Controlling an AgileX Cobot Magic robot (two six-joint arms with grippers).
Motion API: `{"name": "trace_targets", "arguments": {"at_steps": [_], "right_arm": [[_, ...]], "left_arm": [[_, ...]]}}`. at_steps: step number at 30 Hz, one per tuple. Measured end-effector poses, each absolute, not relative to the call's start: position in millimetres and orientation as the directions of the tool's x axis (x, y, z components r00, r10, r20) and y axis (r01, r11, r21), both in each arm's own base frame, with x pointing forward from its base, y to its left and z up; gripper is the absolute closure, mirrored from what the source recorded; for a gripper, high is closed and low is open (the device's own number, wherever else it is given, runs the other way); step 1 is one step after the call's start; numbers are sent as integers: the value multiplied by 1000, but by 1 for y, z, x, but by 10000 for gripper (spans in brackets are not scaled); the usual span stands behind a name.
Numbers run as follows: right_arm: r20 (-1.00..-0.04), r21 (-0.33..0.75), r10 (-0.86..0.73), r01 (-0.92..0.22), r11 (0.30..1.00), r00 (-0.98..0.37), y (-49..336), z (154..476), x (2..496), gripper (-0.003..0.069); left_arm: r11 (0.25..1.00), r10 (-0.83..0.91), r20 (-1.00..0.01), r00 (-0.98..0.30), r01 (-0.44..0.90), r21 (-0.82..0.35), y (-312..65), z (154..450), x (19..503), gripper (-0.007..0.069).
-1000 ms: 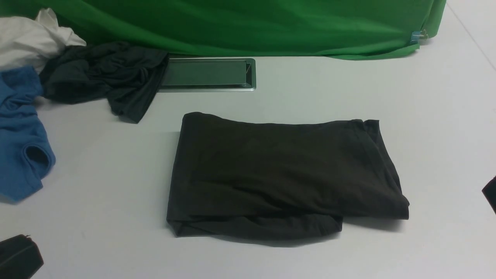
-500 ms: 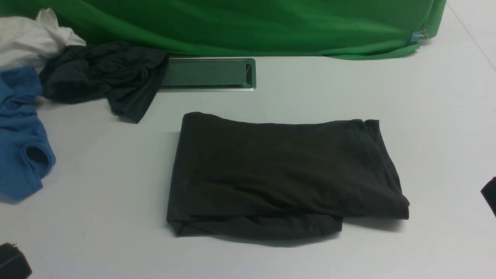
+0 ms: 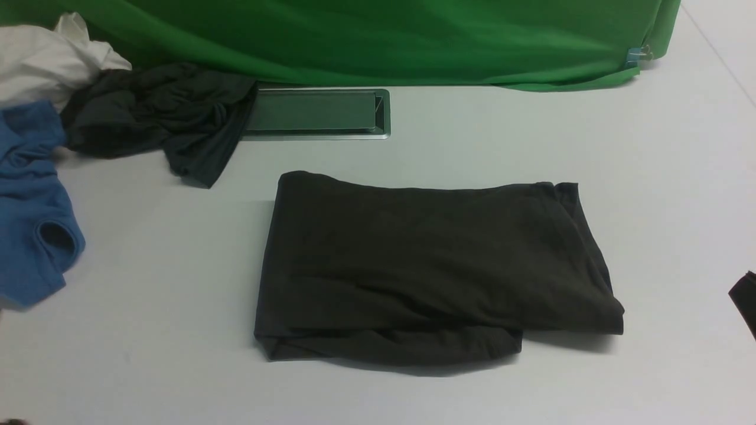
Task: Fold a long-sleeved shirt on a white desktop.
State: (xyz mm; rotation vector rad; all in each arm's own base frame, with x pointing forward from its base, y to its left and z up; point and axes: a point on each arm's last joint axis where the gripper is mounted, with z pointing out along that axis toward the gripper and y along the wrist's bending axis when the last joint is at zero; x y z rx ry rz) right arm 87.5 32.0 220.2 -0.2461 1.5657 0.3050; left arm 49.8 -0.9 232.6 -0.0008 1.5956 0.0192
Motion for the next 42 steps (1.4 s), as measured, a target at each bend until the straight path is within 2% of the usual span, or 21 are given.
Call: {"name": "trace_targets", "arguments": {"at_steps": [1, 6, 13, 37, 42], "right_arm": [[-999, 39, 34, -343, 938, -19, 32, 220, 88, 424], [-999, 39, 34, -343, 938, -19, 32, 220, 88, 423], [-999, 39, 34, -343, 938, -19, 32, 220, 88, 420], [-999, 39, 43, -340, 940, 4, 31, 222, 85, 420], [-995, 39, 56, -213, 976, 77, 17, 228, 82, 420]], "left_arm": [[999, 9, -999, -53, -34, 11, 1, 212, 54, 608], [999, 15, -984, -177, -37, 22, 2, 187, 55, 608], [999, 46, -982, -181, 6, 46, 0, 187, 55, 607], [999, 47, -983, -177, 9, 46, 0, 187, 55, 607], [999, 47, -983, -176, 8, 46, 0, 187, 55, 607]]}}
